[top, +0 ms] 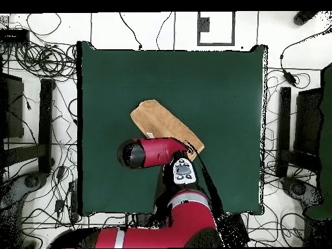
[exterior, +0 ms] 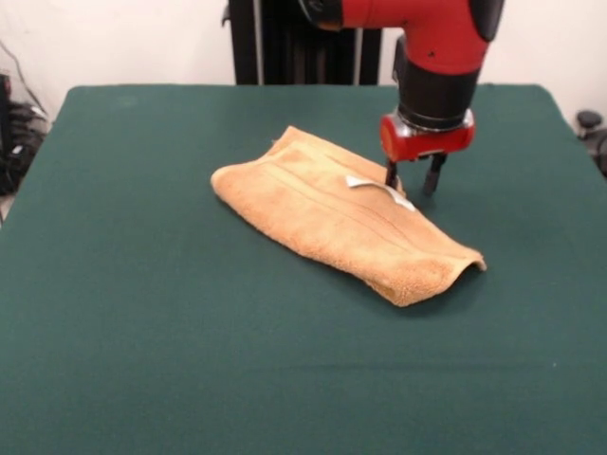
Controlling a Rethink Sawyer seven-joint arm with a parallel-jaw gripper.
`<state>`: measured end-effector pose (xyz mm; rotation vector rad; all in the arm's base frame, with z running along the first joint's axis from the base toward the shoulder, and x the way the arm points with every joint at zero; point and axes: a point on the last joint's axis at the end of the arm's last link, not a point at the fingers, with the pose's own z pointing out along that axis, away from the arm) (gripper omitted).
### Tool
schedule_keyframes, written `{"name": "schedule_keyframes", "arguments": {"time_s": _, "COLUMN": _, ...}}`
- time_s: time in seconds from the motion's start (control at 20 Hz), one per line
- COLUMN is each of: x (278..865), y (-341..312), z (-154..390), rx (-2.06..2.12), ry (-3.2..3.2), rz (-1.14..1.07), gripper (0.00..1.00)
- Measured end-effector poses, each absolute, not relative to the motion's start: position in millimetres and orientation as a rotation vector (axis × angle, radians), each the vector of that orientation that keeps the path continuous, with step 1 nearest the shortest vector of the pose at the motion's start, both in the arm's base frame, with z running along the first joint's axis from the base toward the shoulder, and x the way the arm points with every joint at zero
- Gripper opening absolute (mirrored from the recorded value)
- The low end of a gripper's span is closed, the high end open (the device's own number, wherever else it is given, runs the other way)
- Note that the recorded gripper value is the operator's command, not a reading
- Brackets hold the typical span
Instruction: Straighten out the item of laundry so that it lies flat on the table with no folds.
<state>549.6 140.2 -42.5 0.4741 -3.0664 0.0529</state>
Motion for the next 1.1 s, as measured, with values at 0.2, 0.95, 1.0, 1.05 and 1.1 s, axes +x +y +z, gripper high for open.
{"name": "schedule_keyframes", "arguments": {"time_s": 0.2, "x": 552, "y": 136, "z": -42, "rx": 0.461, "ry": -3.071, "rz": 0.048, "gripper": 1.0}}
{"name": "schedule_keyframes", "arguments": {"time_s": 0.95, "x": 587, "y": 41, "z": -15, "rx": 0.253, "ry": -3.158, "rz": 0.058, "gripper": 1.0}}
{"name": "schedule_keyframes", "arguments": {"time_s": 1.0, "x": 588, "y": 36, "z": -13, "rx": 0.246, "ry": -3.162, "rz": 0.062, "gripper": 1.0}}
{"name": "schedule_keyframes", "arguments": {"time_s": 1.05, "x": 589, "y": 35, "z": -12, "rx": 0.246, "ry": -3.164, "rz": 0.065, "gripper": 1.0}}
{"name": "schedule_keyframes", "arguments": {"time_s": 1.1, "x": 589, "y": 32, "z": -9, "rx": 0.258, "ry": -3.169, "rz": 0.075, "gripper": 1.0}}
